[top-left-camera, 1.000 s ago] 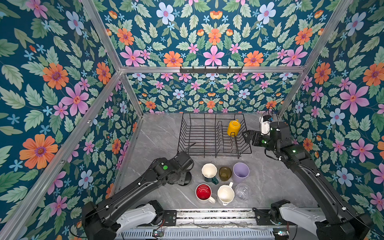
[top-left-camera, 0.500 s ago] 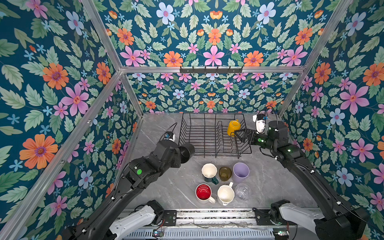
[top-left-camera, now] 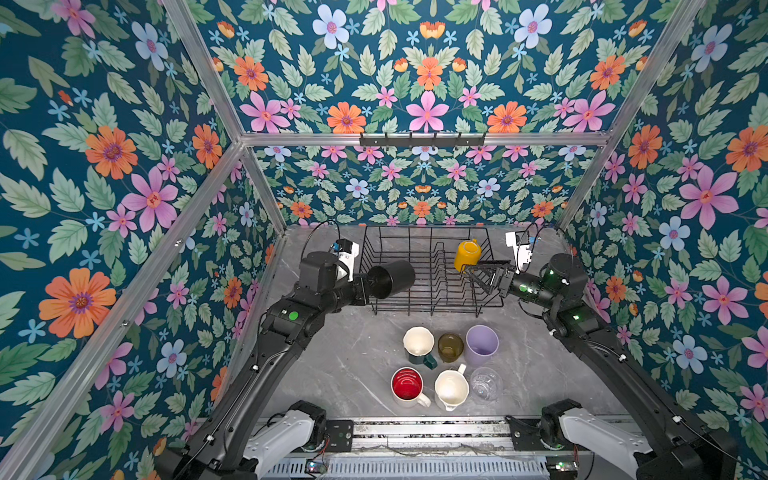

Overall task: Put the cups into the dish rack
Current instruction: 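Carry the black mug over the rack while the right gripper approaches it, then close the right gripper on the black mug's base beside the left gripper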

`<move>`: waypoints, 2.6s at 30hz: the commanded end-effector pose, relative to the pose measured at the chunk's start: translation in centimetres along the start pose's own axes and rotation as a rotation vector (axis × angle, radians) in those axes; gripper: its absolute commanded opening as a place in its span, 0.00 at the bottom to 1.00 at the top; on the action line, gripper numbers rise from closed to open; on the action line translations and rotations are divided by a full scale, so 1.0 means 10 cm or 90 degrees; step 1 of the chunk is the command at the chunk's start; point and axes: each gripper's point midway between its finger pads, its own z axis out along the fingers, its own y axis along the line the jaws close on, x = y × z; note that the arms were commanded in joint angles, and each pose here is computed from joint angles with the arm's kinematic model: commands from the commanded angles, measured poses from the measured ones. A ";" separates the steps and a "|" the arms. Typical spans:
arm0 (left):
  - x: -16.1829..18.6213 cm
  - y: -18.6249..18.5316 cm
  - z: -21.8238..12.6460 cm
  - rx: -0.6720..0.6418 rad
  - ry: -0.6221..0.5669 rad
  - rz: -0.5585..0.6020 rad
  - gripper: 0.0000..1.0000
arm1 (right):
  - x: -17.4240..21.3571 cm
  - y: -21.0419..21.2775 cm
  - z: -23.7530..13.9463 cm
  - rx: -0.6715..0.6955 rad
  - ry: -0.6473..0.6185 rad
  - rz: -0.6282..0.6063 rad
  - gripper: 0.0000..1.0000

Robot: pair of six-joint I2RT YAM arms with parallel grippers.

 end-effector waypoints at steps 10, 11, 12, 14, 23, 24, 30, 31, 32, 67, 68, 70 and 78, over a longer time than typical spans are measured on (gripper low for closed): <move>0.04 -0.62 0.09 0.295 0.049 -0.035 0.00 | -0.22 0.35 0.14 -0.170 -0.047 -0.185 0.99; 0.06 -0.64 0.09 0.309 0.056 -0.039 0.00 | -0.22 0.35 0.16 -0.179 -0.044 -0.193 0.99; 0.07 -0.65 0.10 0.317 0.060 -0.042 0.00 | -0.21 0.37 0.18 -0.188 -0.039 -0.201 0.99; 0.09 -0.67 0.11 0.330 0.070 -0.050 0.00 | -0.21 0.42 0.21 -0.215 -0.021 -0.218 0.99; 0.16 -0.78 0.11 0.400 0.106 -0.057 0.00 | 0.03 0.58 0.35 -0.298 0.054 -0.255 0.99; 0.16 -0.78 0.12 0.400 0.109 -0.059 0.00 | 0.06 0.60 0.37 -0.302 0.062 -0.260 0.99; 0.21 -0.80 0.10 0.426 0.120 -0.063 0.00 | 0.19 0.67 0.50 -0.325 0.090 -0.270 0.99; 0.22 -0.80 0.10 0.427 0.121 -0.064 0.00 | 0.20 0.67 0.52 -0.328 0.092 -0.268 0.99; 0.22 -0.80 0.10 0.428 0.122 -0.065 0.00 | 0.21 0.65 0.55 -0.330 0.093 -0.266 0.99; 0.29 -0.90 -0.03 0.491 0.133 -0.081 0.00 | 0.81 0.83 0.87 -0.429 0.195 -0.221 0.99; 0.29 -0.90 -0.02 0.489 0.134 -0.083 0.00 | 0.82 0.82 0.87 -0.429 0.196 -0.219 0.99; 0.29 -0.89 -0.02 0.488 0.132 -0.086 0.00 | 0.83 0.83 0.87 -0.432 0.198 -0.219 0.99; 0.31 -0.88 -0.01 0.485 0.130 -0.093 0.00 | 0.82 0.85 0.87 -0.432 0.199 -0.215 0.96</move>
